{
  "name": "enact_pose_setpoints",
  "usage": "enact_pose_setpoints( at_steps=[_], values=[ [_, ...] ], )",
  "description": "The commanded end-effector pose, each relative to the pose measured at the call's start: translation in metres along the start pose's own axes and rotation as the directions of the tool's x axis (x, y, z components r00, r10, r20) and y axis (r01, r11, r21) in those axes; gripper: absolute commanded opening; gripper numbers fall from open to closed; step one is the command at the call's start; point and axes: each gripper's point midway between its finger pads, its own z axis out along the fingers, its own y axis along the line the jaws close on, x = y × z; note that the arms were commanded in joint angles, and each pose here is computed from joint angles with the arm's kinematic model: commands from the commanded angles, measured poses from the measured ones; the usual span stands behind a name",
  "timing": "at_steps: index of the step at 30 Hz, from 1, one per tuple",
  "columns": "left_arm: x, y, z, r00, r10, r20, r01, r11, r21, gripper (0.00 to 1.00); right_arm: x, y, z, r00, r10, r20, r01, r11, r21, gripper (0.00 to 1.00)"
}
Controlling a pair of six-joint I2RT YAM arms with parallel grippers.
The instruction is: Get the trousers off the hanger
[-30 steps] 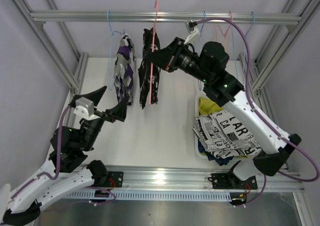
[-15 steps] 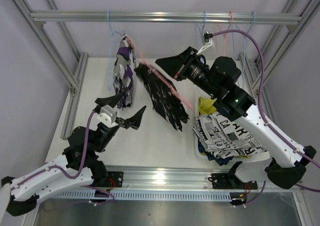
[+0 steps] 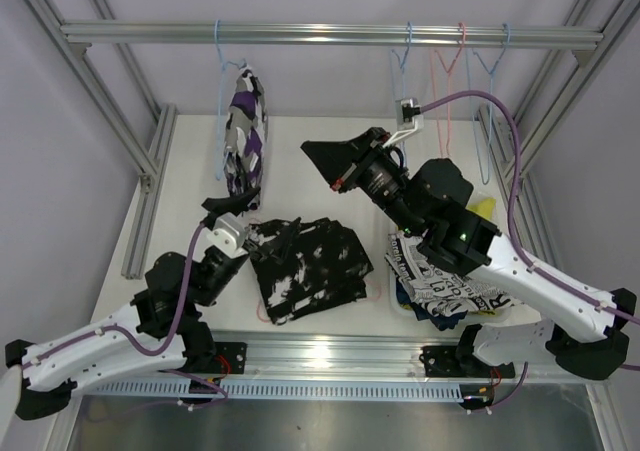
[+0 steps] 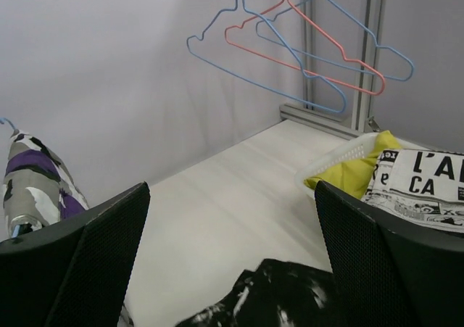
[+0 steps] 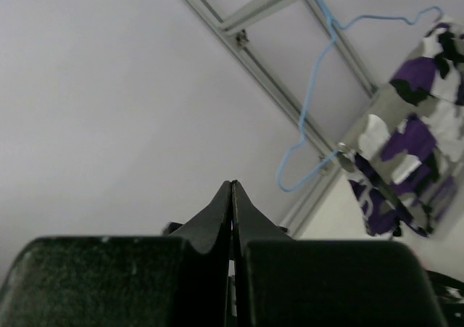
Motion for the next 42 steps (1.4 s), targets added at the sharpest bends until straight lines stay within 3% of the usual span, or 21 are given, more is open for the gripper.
enact_pose_setpoints(
  at_steps=[1, 4, 5, 7, 9, 12, 16, 20, 24, 36, 42],
  values=[
    [-0.020, 0.015, -0.002, 0.999, 0.016, 0.033, -0.013, 0.998, -0.064, 0.99, -0.010, -0.014, -0.015, 0.996, -0.085, 0.035, 0.083, 0.995, 0.054, 0.00],
    [-0.024, 0.031, -0.005, 0.999, 0.018, 0.033, -0.014, 0.990, -0.143, 0.99, 0.001, -0.035, -0.034, 0.981, -0.189, -0.051, 0.193, 0.975, 0.110, 0.09],
    [-0.028, 0.038, -0.008, 0.999, 0.015, 0.040, -0.008, 0.985, -0.174, 0.99, 0.007, -0.040, -0.041, 0.973, -0.214, -0.088, 0.224, 0.968, 0.114, 0.16],
    [-0.032, 0.045, -0.012, 0.998, 0.014, 0.054, -0.003, 0.980, -0.199, 1.00, 0.007, -0.046, -0.056, 0.964, -0.242, -0.109, 0.254, 0.960, 0.118, 0.28],
    [-0.036, 0.053, -0.017, 0.998, 0.015, 0.067, 0.001, 0.971, -0.237, 0.99, 0.007, -0.050, -0.070, 0.959, -0.253, -0.125, 0.268, 0.956, 0.120, 0.32],
    [-0.040, 0.070, -0.022, 0.997, 0.025, 0.071, -0.001, 0.948, -0.319, 1.00, 0.032, -0.067, -0.083, 0.939, -0.274, -0.206, 0.300, 0.948, 0.106, 0.44],
    [-0.043, 0.097, -0.033, 0.997, 0.031, 0.074, 0.006, 0.890, -0.455, 0.99, 0.107, -0.127, -0.106, 0.893, -0.245, -0.378, 0.321, 0.935, 0.152, 0.56],
    [-0.049, 0.116, -0.045, 0.992, 0.013, 0.122, 0.053, 0.852, -0.522, 0.99, 0.171, -0.157, -0.133, 0.866, -0.150, -0.477, 0.248, 0.957, 0.150, 0.62],
    [-0.050, 0.124, -0.050, 0.992, 0.010, 0.125, 0.062, 0.830, -0.554, 0.99, 0.211, -0.160, -0.155, 0.845, -0.133, -0.518, 0.227, 0.966, 0.122, 0.66],
    [-0.048, 0.136, -0.056, 0.990, 0.018, 0.137, 0.069, 0.795, -0.603, 0.99, 0.280, -0.157, -0.163, 0.743, -0.199, -0.639, 0.340, 0.935, 0.104, 0.72],
    [-0.052, 0.145, -0.064, 0.986, 0.011, 0.165, 0.097, 0.770, -0.630, 0.99, 0.326, -0.124, -0.160, 0.637, -0.257, -0.727, 0.303, 0.950, -0.071, 0.71]
  ],
)
